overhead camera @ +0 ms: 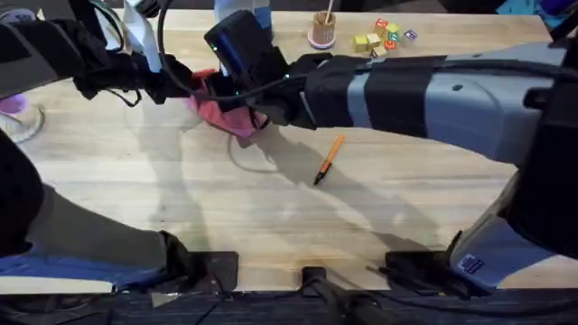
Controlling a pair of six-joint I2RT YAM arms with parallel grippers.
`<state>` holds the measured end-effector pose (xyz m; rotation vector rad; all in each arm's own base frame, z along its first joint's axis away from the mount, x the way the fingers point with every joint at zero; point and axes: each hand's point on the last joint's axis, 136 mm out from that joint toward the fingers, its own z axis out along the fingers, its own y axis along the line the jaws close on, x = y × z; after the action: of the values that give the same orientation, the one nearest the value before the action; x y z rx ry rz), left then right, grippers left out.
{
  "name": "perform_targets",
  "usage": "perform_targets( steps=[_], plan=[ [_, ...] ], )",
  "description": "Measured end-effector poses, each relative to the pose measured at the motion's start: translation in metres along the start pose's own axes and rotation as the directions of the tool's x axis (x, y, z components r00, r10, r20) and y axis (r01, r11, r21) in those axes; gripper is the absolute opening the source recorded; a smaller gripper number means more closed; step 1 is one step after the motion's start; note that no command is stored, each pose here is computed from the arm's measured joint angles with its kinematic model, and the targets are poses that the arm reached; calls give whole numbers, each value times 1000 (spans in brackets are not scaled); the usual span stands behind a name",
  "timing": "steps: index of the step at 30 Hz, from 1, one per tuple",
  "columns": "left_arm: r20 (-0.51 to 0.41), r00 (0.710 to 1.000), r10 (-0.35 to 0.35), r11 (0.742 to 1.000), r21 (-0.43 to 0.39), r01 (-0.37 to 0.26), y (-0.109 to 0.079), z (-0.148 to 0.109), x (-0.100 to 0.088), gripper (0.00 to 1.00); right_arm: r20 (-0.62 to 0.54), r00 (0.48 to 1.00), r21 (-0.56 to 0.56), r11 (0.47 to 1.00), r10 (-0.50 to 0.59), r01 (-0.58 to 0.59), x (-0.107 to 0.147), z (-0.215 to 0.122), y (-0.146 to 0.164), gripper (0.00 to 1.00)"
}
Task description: Unzip the bag, pick up the pens from the table one at a time and place them inside, then zip the bag closed.
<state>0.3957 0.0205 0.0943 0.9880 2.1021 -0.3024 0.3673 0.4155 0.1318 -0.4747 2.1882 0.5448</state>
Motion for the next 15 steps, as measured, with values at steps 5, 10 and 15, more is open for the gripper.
perform_targets(
  steps=[5, 10, 15],
  plan=[
    [-1, 1000, 1, 1000, -3, -1, 1, 0, 0, 42, 26, 1000, 12, 1000, 7, -8, -13, -1, -6, 30],
    [0, 1000, 3, 1000, -5, -3, 1, 0, -1, 42, 105, 994, 24, 999, 31, -33, -40, -1, -17, 30],
    [6, 1000, 1, 1000, 1, -1, 0, 0, -2, 42, 154, 987, 34, 998, 45, -51, -57, -3, -23, 30]
  ],
)
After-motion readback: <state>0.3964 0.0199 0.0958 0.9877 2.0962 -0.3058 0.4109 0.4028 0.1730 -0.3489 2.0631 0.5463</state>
